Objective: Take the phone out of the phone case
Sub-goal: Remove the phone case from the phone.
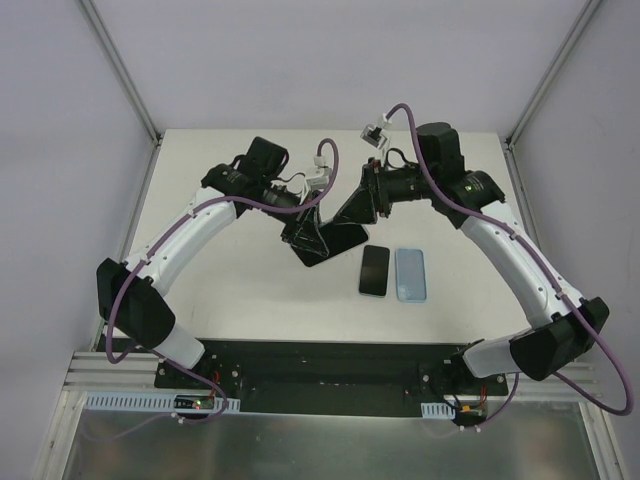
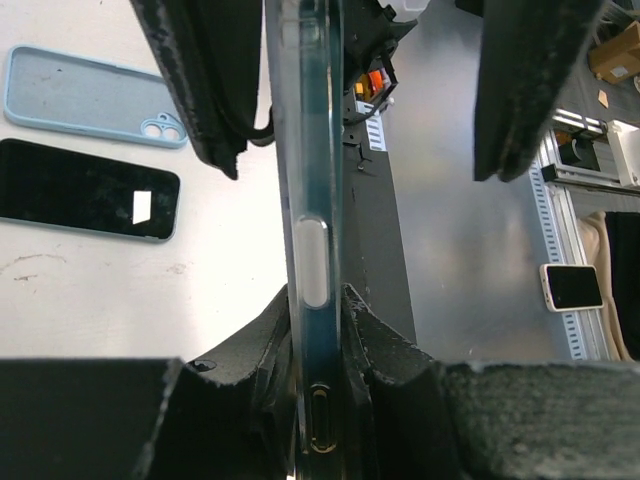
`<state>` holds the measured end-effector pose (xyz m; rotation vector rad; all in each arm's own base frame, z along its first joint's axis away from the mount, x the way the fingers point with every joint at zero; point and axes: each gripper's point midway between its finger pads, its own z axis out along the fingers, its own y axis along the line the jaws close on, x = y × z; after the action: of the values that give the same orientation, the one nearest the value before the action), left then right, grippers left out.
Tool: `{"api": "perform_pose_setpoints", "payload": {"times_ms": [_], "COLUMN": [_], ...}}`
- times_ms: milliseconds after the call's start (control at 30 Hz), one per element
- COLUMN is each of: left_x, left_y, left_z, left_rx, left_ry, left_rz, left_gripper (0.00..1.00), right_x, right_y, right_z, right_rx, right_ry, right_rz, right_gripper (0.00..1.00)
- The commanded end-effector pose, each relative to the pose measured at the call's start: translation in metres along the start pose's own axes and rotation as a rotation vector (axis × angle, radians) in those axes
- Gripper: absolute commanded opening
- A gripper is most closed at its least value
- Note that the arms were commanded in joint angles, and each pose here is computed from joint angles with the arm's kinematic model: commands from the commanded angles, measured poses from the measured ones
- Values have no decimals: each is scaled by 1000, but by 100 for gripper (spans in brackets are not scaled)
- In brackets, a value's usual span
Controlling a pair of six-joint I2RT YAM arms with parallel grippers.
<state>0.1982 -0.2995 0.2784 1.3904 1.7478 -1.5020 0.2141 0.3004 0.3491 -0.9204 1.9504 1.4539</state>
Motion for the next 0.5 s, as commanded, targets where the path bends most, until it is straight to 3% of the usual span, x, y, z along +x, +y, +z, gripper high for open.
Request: {"api": "perform_pose_setpoints", "payload": {"times_ms": [0, 467], "left_x": [-8, -10], "left_y": [-16, -17], "left_z": [-5, -7], "left_rx": [6, 12], "left_ry": [-23, -31], "left_rz": [52, 62], "left_gripper": [0, 0], "right_x": [-4, -2], "right_y": [3, -16], "right_z": [-5, -15], "right_rx": [-18, 0], "right_ry": [-29, -53], "right_rz": [-2, 65], "right_gripper": [54, 54]}}
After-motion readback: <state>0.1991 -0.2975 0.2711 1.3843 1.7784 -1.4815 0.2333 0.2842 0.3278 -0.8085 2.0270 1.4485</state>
